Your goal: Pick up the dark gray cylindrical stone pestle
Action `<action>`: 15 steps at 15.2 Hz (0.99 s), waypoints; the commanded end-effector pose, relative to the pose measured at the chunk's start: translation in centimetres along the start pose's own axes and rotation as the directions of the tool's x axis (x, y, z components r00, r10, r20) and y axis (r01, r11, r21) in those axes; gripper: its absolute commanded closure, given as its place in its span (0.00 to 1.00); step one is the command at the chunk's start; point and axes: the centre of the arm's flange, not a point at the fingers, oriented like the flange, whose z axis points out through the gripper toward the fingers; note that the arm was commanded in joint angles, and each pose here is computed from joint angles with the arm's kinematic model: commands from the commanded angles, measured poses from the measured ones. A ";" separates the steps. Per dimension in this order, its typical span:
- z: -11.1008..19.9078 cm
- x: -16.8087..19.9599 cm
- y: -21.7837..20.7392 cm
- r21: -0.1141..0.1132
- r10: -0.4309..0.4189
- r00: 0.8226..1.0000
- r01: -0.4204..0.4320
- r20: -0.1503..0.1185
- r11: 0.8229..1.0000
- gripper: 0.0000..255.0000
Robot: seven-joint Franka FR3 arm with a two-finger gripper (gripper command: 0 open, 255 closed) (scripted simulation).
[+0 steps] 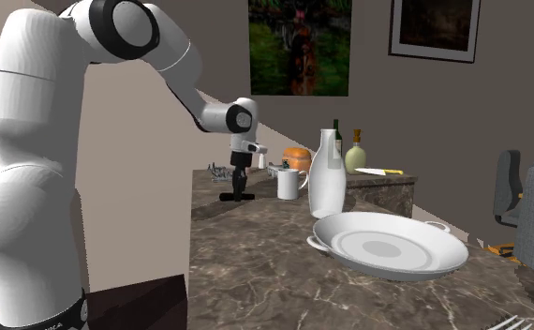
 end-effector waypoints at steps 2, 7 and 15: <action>-1.3 -0.2 0.1 -0.003 0.001 1.000 -0.001 0.004 1.000 1.00; -3.9 -0.5 0.2 -0.003 0.001 1.000 -0.001 0.004 1.000 1.00; -7.1 -0.9 0.2 -0.003 0.001 1.000 -0.001 0.004 1.000 1.00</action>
